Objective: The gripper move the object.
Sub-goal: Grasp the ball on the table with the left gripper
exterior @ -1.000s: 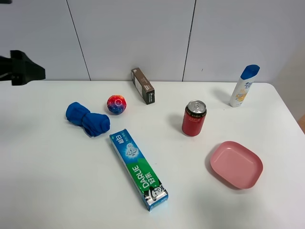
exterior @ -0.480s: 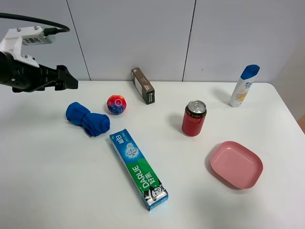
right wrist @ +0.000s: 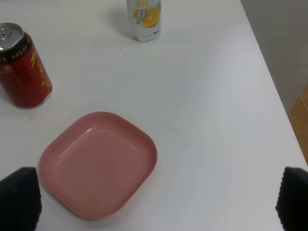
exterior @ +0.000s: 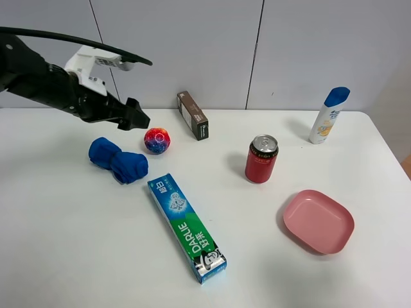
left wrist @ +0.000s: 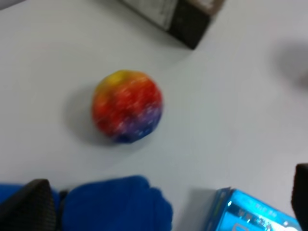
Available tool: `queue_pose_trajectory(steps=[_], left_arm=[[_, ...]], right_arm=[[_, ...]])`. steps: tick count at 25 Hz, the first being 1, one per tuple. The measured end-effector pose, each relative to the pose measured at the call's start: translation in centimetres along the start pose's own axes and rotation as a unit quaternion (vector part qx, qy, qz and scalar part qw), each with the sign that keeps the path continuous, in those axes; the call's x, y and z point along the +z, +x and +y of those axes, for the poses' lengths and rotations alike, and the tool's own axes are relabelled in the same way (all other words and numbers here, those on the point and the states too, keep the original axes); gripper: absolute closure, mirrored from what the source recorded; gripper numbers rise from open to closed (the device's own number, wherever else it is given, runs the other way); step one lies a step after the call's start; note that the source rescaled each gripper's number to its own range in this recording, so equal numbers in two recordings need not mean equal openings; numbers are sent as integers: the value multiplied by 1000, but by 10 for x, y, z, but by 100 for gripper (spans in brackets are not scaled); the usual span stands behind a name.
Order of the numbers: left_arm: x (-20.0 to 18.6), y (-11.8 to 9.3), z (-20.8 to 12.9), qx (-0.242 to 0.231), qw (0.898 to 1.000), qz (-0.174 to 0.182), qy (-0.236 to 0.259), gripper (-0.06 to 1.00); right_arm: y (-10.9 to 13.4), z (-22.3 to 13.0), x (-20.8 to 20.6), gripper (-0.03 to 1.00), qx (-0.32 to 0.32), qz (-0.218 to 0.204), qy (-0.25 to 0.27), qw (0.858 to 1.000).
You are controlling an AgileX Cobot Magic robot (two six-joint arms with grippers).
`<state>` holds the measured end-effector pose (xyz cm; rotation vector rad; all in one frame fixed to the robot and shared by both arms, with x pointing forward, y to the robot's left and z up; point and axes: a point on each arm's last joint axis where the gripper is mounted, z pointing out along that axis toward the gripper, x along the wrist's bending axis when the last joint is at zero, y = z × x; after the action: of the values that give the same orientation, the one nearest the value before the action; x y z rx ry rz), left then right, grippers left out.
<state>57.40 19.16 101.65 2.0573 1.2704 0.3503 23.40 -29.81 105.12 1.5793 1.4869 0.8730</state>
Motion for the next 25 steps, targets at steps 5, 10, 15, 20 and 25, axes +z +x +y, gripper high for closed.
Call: queue_pose_trajectory(steps=[5, 10, 15, 20, 25], left_arm=[[25, -1, 13, 29, 999, -6, 23, -6], [48, 7, 21, 55, 997, -2, 59, 4], [68, 13, 26, 62, 996, -2, 69, 5], [89, 18, 24, 59, 995, -4, 82, 6], [108, 23, 21, 61, 994, -4, 94, 6]], right_arm=[[0, 0, 0, -3, 0, 0, 0, 1000], [0, 0, 0, -3, 0, 0, 0, 1000], [0, 0, 0, -3, 0, 0, 0, 1000], [0, 0, 0, -3, 0, 0, 0, 1000], [0, 0, 0, -3, 0, 0, 0, 1000]])
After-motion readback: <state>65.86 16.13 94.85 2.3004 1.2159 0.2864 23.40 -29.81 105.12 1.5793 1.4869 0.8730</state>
